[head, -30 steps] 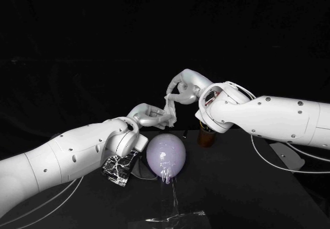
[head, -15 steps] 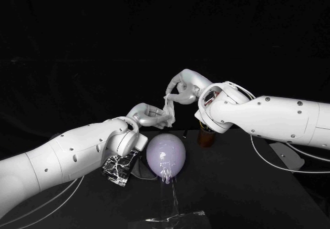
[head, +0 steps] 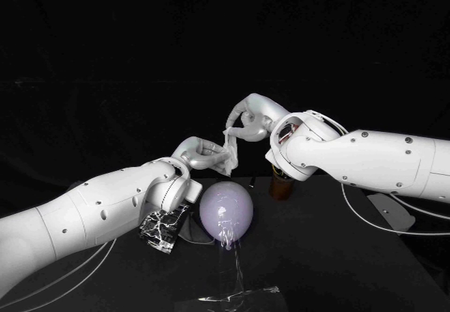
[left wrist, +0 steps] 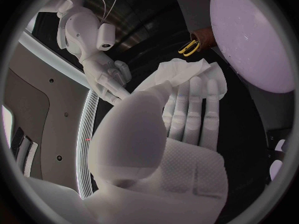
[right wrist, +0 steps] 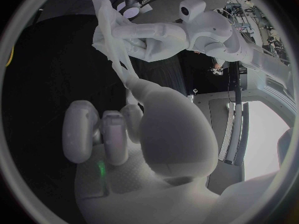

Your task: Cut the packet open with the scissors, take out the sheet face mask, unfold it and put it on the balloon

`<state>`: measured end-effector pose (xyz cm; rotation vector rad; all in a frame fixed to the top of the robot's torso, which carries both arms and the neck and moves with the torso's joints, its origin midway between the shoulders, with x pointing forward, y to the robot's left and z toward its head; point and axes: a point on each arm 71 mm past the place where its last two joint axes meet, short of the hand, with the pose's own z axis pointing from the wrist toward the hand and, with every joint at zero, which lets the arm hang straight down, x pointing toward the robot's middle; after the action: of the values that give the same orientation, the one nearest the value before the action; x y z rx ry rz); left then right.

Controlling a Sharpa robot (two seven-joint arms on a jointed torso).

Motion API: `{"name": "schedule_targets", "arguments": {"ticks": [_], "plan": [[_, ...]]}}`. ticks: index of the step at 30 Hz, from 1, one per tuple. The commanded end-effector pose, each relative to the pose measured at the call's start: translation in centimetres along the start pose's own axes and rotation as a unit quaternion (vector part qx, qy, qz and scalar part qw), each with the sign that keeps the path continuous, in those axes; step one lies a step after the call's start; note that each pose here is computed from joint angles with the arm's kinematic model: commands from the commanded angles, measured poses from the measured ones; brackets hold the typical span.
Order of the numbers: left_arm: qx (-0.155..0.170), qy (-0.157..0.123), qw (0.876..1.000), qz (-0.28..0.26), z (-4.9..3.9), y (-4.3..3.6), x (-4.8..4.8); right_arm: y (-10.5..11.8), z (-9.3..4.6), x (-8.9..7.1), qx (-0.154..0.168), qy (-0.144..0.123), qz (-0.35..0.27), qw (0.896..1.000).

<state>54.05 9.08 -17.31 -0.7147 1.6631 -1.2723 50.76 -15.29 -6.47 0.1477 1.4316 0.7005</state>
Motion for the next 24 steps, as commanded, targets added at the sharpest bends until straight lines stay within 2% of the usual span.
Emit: {"name": "schedule_targets", "arguments": {"ticks": [1, 13, 18, 21, 24], "plan": [[0.021, -0.006, 1.0, 0.003, 0.07, -0.48, 0.1, 0.1, 0.0, 0.0, -0.007, 0.002, -0.006, 1.0], [0.037, -0.001, 0.999, 0.004, -0.06, -0.59, -0.11, -0.4, 0.2, -0.2, 0.0, 0.001, -0.009, 1.0], [0.049, -0.006, 0.999, 0.009, -0.36, -0.47, -0.92, -1.2, 0.2, -0.5, 0.01, 0.003, -0.013, 1.0], [0.055, -0.012, 0.998, 0.012, -0.65, -0.38, -1.71, -1.8, 0.3, -0.7, 0.016, 0.008, -0.015, 1.0], [0.062, -0.016, 0.998, 0.017, -0.87, -0.64, -2.64, -2.5, 0.2, -0.8, 0.023, 0.011, -0.017, 1.0]]}}
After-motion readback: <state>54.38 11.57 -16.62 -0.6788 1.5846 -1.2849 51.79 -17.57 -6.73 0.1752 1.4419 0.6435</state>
